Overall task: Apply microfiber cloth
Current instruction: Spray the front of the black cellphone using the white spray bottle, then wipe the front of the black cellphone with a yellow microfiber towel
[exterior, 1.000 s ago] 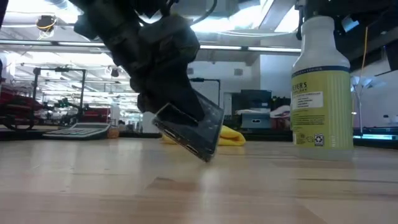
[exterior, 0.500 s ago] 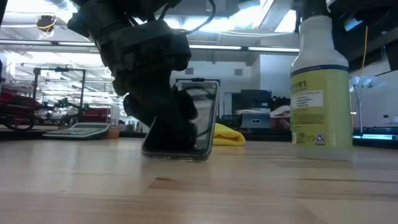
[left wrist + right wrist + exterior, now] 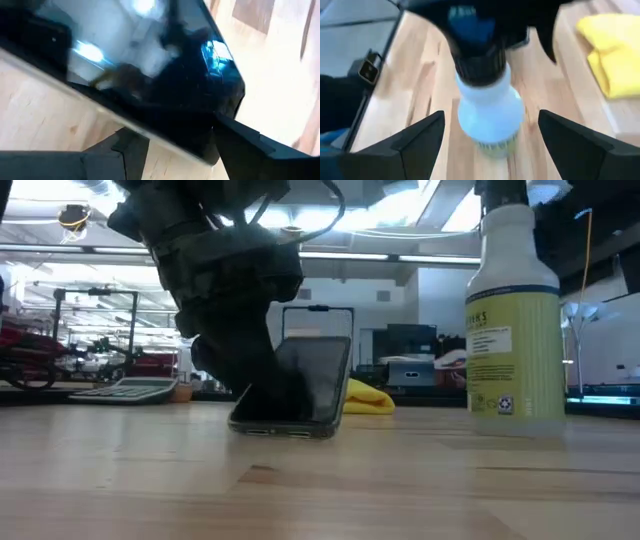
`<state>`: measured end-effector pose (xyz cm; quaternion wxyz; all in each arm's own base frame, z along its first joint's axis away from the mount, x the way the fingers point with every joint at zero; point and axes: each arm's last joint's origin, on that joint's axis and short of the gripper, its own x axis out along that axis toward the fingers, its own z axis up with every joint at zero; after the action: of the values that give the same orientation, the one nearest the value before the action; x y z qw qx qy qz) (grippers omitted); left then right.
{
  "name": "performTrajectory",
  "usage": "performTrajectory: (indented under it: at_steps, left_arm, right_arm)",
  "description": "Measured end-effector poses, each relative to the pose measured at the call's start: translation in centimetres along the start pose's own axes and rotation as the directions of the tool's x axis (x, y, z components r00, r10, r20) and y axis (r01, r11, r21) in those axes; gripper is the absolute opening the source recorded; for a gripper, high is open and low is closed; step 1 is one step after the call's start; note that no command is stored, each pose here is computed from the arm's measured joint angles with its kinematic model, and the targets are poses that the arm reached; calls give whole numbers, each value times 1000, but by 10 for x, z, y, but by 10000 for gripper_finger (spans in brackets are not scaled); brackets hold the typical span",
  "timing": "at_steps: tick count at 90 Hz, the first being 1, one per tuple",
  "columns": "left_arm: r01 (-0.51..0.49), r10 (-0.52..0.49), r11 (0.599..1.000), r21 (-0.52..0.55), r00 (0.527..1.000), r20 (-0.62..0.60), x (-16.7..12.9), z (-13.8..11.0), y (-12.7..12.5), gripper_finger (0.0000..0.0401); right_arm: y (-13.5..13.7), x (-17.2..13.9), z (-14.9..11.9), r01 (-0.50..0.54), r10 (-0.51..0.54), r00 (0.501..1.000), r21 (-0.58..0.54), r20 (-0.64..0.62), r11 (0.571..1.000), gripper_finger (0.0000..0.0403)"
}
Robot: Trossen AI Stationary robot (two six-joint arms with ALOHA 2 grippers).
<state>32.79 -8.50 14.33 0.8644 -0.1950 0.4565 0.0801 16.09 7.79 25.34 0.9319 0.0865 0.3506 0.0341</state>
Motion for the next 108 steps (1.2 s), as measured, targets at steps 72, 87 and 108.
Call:
performTrajectory:
  at_steps: [72, 87, 108]
  left_arm:
    - [-33, 32, 999, 39, 999, 29, -43, 11, 3, 191]
    - [-142, 134, 985, 94, 987, 87, -56, 15, 10, 191]
    - [-220, 219, 964, 150, 975, 25, -43, -1, 25, 191]
  right_arm:
    - [6, -46, 29, -140, 142, 990, 76, -20, 987, 308]
    - [10, -63, 47, -185, 181, 981, 75, 66, 980, 308]
    - [12, -59, 49, -199, 189, 976, 90, 107, 976, 308]
